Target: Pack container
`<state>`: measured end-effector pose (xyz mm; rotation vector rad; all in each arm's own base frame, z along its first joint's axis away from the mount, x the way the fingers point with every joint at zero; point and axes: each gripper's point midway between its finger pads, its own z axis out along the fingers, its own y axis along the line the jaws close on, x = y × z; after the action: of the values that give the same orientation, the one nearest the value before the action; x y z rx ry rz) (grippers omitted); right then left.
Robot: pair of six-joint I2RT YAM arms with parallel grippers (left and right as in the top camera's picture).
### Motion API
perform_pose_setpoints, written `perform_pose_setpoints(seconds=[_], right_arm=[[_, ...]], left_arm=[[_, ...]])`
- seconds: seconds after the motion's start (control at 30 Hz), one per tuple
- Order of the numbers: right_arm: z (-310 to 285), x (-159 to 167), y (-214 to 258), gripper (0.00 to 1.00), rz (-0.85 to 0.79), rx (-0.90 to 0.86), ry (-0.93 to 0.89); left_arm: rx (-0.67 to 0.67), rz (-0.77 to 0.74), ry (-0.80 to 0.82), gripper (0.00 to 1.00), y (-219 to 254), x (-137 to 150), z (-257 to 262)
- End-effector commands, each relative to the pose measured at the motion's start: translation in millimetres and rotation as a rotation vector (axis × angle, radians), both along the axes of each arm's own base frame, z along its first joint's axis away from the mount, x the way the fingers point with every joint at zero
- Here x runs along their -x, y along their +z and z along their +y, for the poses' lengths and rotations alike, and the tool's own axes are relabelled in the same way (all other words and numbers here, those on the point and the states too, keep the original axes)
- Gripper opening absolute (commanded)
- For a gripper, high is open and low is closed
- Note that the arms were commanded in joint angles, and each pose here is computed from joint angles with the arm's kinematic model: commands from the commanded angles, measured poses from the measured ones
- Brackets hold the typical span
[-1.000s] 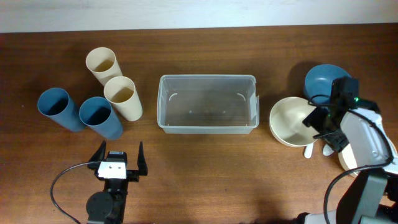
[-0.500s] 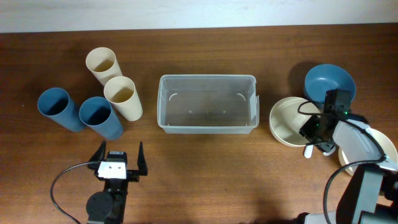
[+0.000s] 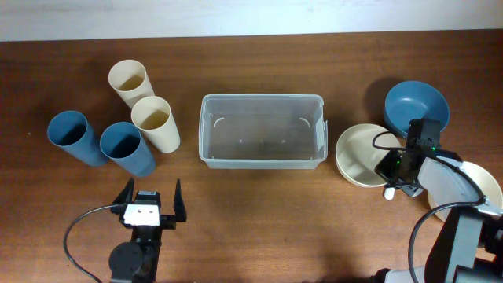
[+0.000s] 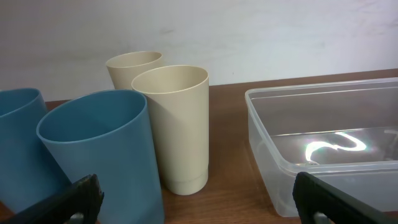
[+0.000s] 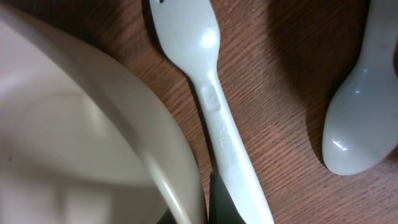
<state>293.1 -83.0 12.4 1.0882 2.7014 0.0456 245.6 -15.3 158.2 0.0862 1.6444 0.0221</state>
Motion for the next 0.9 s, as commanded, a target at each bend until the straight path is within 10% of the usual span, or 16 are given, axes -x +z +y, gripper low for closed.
perform_pose_setpoints(seconds=[0.0,0.87], right_arm=[[0,9,-4,0.04,0.037,0.014,0.041],[-2,-24,122,0.04,-0.066,0.023,0.139]], left_arm=[[-0.012,-0.004,0.007,1.00,0,0,2],[-0.012,-0.004,0.007,1.00,0,0,2]])
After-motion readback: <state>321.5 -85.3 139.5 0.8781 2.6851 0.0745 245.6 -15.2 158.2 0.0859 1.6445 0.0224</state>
